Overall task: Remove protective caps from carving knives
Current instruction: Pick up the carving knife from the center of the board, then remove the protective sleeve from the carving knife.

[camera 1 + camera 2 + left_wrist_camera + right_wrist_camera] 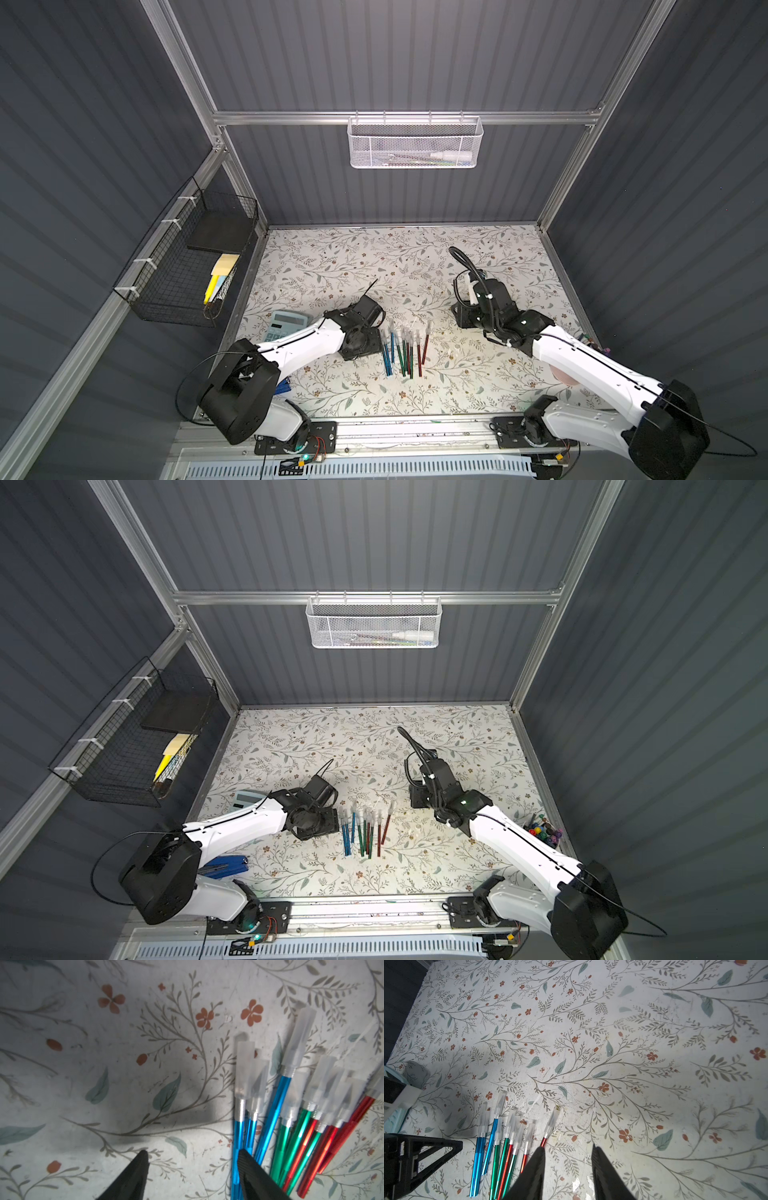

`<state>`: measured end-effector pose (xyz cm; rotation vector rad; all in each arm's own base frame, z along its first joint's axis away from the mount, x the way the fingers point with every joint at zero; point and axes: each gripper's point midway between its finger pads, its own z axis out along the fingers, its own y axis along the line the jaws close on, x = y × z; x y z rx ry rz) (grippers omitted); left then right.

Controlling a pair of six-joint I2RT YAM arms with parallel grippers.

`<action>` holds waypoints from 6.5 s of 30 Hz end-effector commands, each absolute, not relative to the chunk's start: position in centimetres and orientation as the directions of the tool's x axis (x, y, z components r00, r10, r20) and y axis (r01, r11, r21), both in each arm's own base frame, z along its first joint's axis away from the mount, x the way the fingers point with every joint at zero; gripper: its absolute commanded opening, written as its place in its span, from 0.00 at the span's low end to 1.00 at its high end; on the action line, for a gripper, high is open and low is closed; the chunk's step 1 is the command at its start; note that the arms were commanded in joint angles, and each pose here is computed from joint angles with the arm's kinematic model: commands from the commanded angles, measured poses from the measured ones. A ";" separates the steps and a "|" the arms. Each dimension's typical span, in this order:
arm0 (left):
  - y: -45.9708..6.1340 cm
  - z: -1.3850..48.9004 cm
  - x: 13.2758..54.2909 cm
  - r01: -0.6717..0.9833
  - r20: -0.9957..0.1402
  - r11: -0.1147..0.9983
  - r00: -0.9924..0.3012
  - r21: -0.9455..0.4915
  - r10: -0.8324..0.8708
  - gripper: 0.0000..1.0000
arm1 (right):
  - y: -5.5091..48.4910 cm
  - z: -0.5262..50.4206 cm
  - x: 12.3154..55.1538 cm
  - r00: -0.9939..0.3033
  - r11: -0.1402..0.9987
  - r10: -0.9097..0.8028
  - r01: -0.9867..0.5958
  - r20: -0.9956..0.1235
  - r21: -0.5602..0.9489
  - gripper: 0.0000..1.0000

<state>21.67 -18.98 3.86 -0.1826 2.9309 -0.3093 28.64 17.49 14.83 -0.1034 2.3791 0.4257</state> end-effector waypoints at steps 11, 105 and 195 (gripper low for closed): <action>-21.5 2.7 22.3 -0.056 -0.154 0.980 -0.984 -0.192 -0.087 0.65 | 17.1 13.9 28.6 -0.747 0.950 0.046 -0.172 -0.663 0.259 0.40; -24.4 8.6 22.4 0.335 -0.422 0.921 -0.877 -0.198 0.228 0.00 | 19.1 15.0 28.6 -0.742 0.901 0.104 -0.212 -0.663 0.378 0.45; -30.2 14.4 22.1 0.537 -0.552 0.737 -0.790 -0.412 0.266 0.00 | 32.2 19.7 30.3 -0.823 0.561 0.103 -0.416 -0.559 0.716 0.17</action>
